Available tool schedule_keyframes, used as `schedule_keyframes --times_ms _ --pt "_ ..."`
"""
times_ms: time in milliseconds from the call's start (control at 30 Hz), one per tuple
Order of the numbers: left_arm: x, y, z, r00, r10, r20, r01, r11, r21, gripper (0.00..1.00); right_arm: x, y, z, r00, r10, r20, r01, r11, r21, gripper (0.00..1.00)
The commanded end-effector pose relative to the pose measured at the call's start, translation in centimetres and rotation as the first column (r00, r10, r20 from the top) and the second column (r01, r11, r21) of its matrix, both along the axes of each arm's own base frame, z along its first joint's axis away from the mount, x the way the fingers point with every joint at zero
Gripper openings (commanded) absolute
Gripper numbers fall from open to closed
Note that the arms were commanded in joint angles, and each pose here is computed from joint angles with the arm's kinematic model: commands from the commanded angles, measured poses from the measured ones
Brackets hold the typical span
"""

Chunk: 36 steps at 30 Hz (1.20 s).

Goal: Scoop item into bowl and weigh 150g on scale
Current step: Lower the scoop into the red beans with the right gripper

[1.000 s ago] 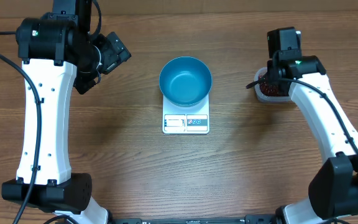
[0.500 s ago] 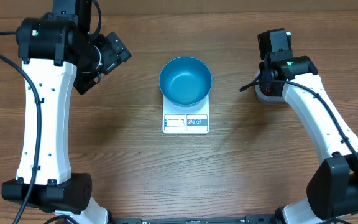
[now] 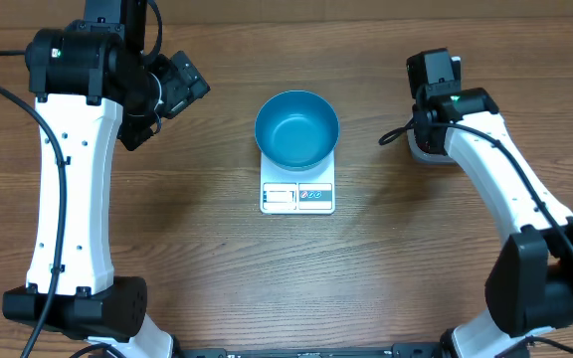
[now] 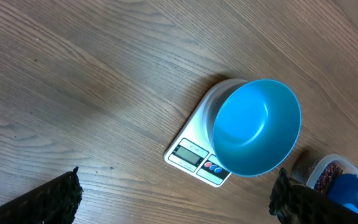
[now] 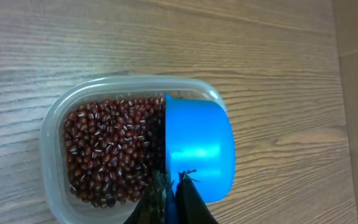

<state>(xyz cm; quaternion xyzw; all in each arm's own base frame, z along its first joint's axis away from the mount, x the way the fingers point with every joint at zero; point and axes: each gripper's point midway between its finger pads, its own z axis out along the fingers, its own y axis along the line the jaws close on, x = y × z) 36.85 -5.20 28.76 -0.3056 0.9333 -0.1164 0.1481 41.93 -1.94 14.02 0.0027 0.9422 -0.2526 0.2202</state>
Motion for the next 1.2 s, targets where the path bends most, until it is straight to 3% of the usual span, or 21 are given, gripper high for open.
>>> schedule_keyframes --times_ms 0,867,1167 --pt "0.0 0.2 0.8 0.999 -0.017 0.031 0.016 1.0 0.02 1.0 0.1 0.0 -0.5 1.0 -0.009 -0.011 0.009 1.0 -0.001 0.04" --pt "0.0 0.2 0.8 0.999 -0.017 0.03 0.016 1.0 0.02 1.0 0.8 0.7 1.1 0.997 -0.051 0.053 0.043 0.99 0.136 0.04" --pt "0.0 0.2 0.8 0.999 -0.017 0.03 0.016 1.0 0.02 1.0 0.3 0.3 0.1 0.997 -0.083 0.013 0.071 0.922 0.381 0.04"
